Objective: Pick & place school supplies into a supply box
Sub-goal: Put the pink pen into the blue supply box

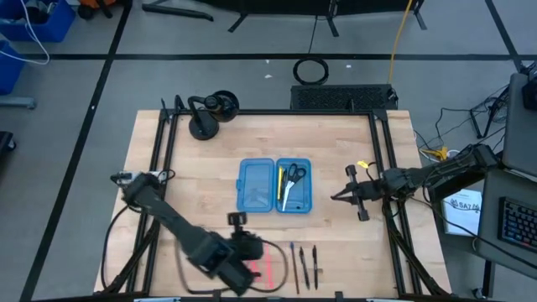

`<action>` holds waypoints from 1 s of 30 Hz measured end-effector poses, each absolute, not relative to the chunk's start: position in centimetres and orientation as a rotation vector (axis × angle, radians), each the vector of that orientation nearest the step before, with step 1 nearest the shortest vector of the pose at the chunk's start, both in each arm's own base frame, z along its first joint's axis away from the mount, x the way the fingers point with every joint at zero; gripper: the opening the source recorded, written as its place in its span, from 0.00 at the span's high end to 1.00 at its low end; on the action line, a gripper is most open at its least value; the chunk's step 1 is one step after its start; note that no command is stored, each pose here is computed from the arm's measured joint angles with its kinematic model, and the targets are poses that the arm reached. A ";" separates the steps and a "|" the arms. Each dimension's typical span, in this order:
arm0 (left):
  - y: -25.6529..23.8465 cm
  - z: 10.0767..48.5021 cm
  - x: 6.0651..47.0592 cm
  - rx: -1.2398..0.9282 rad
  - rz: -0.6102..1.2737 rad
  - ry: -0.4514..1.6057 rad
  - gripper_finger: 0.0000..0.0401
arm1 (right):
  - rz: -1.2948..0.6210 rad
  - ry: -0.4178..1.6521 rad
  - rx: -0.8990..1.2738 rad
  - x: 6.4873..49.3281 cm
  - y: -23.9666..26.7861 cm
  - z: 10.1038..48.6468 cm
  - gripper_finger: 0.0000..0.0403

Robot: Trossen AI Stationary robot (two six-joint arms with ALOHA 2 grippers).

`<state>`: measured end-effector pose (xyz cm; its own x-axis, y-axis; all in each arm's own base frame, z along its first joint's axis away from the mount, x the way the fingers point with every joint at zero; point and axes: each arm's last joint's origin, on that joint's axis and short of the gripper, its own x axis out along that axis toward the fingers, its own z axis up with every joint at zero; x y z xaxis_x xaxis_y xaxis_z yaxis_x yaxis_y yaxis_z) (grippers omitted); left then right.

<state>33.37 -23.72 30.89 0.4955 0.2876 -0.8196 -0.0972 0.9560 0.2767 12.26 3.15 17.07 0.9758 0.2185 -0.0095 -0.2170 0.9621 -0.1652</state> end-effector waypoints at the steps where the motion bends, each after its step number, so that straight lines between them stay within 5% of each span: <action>1: -23.4 31.3 32.7 0.197 0.227 1.018 0.94 | 0.267 -0.027 -0.151 12.2 3.2 17.2 1.00; 5: -22.1 30.9 30.8 0.235 0.173 1.031 0.94 | 0.383 -0.104 -0.066 11.9 3.3 18.1 1.00; 14: -22.3 25.1 31.2 0.628 -0.303 1.059 0.96 | 0.348 -0.148 -0.046 11.6 2.5 18.6 1.00; 24: -22.2 24.5 33.9 0.524 -0.393 0.936 0.99 | 0.244 -0.151 -0.033 11.8 2.1 18.6 1.00; 30: -23.4 21.1 33.8 0.623 -0.458 1.054 0.86 | 0.180 -0.138 -0.002 11.8 1.9 18.5 1.00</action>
